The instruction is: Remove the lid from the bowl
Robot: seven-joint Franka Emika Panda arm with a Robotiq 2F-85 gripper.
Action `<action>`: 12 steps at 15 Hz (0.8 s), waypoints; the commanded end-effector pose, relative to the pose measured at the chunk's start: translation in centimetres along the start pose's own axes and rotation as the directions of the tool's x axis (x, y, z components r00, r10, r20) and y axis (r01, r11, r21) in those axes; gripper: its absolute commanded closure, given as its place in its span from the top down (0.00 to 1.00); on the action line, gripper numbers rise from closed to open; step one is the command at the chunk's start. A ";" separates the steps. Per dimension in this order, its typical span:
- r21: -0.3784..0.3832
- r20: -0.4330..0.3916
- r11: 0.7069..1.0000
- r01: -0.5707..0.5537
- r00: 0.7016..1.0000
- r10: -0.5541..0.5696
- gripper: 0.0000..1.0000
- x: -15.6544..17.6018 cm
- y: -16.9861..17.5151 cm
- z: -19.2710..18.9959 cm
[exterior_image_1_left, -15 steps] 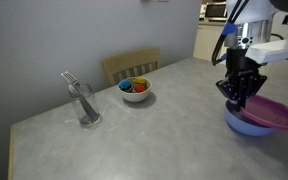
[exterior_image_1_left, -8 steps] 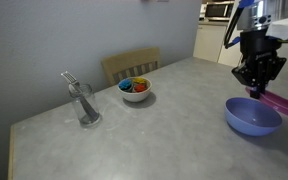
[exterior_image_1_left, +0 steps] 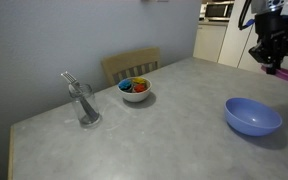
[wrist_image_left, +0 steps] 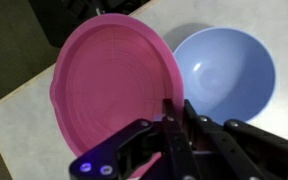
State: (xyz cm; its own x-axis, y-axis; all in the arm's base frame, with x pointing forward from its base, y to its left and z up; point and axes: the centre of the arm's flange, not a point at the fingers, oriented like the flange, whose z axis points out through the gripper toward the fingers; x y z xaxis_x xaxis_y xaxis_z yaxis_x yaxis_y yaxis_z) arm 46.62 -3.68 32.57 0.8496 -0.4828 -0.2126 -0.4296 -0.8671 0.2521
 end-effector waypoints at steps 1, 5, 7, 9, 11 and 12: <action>-0.035 0.008 0.999 0.002 1.000 -0.002 0.03 3.9 4.5 -0.7; -0.042 -0.011 0.999 0.002 1.000 -0.002 0.03 7.4 7.8 0.0; 0.003 -0.040 1.000 0.020 0.999 -0.020 0.03 8.4 7.8 0.8; 0.034 -0.064 0.999 0.035 0.997 -0.032 0.03 9.4 7.1 1.6; 0.063 -0.079 0.996 0.057 0.996 -0.052 0.03 10.6 6.5 2.6; 0.076 -0.083 0.995 0.065 0.995 -0.059 0.03 11.1 6.3 3.1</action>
State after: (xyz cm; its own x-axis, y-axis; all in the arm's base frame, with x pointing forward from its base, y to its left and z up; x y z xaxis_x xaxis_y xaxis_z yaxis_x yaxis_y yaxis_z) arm 50.55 -13.98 30.72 0.8797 -0.4513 -0.1497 -0.4169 -0.8835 0.2136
